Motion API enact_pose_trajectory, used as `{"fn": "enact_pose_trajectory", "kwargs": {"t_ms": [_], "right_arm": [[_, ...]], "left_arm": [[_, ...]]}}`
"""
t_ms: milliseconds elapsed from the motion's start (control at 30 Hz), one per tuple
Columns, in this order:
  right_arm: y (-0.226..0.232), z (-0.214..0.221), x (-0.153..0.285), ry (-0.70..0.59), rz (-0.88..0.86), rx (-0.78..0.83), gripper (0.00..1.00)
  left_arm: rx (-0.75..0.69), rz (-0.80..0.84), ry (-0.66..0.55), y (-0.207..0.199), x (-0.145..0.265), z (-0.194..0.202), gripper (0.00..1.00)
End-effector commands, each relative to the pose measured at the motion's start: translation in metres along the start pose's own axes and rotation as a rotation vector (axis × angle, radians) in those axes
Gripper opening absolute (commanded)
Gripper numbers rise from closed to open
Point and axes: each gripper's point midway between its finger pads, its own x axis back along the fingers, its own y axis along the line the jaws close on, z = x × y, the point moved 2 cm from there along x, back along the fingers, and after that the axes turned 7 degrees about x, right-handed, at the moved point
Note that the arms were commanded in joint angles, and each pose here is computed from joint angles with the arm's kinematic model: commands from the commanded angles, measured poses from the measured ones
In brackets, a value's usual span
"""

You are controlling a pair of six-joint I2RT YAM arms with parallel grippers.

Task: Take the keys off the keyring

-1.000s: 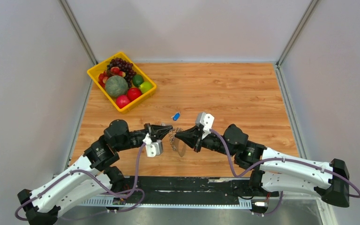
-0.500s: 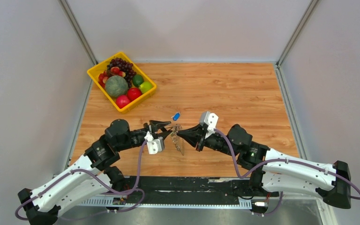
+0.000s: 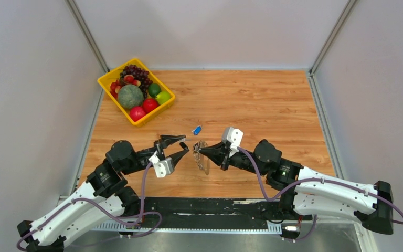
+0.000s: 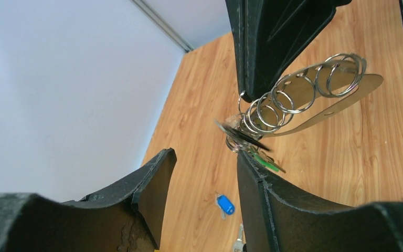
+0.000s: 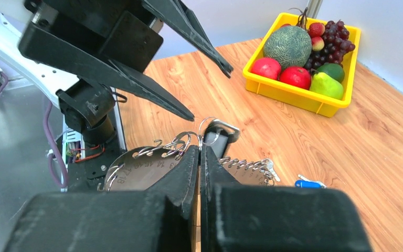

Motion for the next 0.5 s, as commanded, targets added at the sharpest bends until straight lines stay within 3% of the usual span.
{"fn": "enact_pose_trajectory", "kwargs": {"t_ms": [0, 133, 300, 467], "right_arm": [[0.001, -0.009, 0.003, -0.026, -0.013, 0.027, 0.0], [0.004, 0.0, 0.004, 0.005, -0.03, 0.032, 0.0], [0.007, 0.006, 0.006, 0.028, -0.053, 0.037, 0.0], [0.009, 0.009, 0.007, 0.048, -0.063, 0.037, 0.0]], "left_arm": [[0.015, 0.039, -0.074, -0.006, 0.002, -0.016, 0.59], [0.014, 0.131, -0.063, -0.017, 0.006, -0.022, 0.62], [0.016, 0.253, -0.028, -0.031, 0.006, -0.021, 0.56], [0.036, 0.267, -0.032, -0.032, 0.004, -0.023, 0.51]]}}
